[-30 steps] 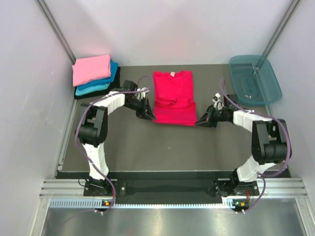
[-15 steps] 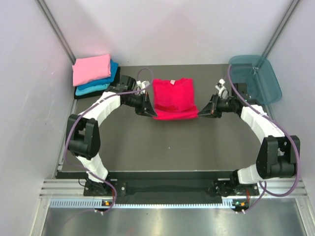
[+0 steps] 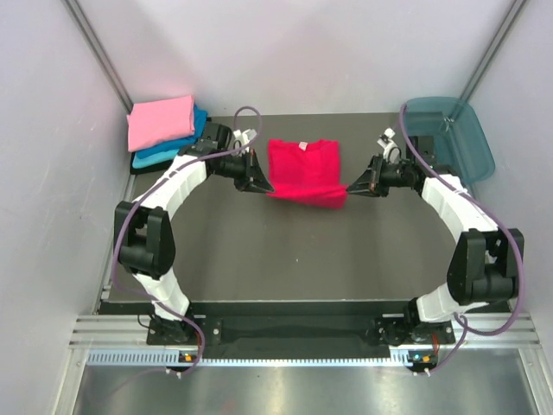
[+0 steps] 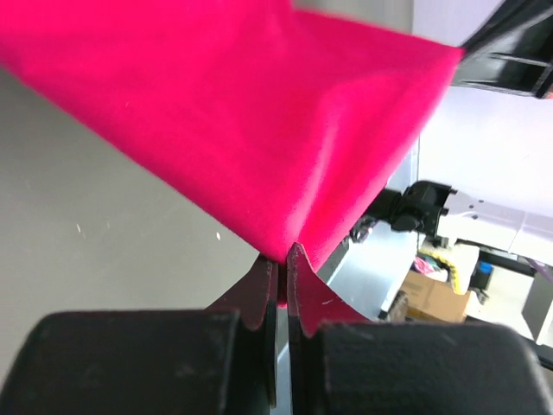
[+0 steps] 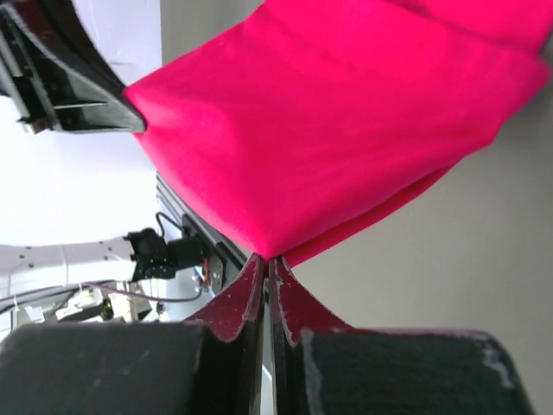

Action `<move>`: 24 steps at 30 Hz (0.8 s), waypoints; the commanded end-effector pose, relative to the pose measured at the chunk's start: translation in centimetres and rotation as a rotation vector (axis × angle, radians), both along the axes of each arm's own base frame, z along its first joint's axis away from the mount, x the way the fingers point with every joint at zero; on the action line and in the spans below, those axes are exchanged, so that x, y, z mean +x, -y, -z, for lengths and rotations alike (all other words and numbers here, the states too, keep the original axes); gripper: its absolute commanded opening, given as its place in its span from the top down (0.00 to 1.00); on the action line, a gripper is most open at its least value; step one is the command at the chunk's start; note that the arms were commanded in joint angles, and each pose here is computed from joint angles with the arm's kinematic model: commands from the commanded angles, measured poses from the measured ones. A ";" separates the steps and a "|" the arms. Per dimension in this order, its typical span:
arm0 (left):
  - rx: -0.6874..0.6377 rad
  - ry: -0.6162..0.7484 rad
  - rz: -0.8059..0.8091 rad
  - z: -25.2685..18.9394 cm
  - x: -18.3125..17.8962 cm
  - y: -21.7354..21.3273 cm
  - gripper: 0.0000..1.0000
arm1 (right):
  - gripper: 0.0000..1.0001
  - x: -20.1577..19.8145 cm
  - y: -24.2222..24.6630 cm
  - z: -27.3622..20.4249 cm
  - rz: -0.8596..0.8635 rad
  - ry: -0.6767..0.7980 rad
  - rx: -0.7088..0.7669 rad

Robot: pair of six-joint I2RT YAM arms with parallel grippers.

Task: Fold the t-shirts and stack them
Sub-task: Fold the tshirt

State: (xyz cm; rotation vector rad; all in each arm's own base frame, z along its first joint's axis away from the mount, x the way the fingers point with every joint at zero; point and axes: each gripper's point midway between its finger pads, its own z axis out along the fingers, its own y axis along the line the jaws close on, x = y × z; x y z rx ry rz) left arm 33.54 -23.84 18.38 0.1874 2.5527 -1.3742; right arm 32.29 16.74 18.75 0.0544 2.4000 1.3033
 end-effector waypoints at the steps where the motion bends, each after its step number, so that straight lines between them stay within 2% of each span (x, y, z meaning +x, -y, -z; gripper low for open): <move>1: -0.061 0.099 0.010 -2.8 2.1 0.6 1.00 | 1.00 3.4 0.7 -2.7 0.026 0.128 -0.001; 10: -0.133 0.073 0.002 -2.3 5.0 1.9 1.00 | 1.00 8.3 1.5 -3.1 0.051 0.183 -0.005; 13: -0.143 0.109 -0.011 -2.9 6.6 2.3 1.00 | 1.00 9.5 1.5 -2.7 0.065 0.188 -0.003; 24: -0.042 0.219 -0.071 -1.2 12.4 0.9 1.00 | 1.00 16.1 1.6 -2.3 0.080 0.264 -0.014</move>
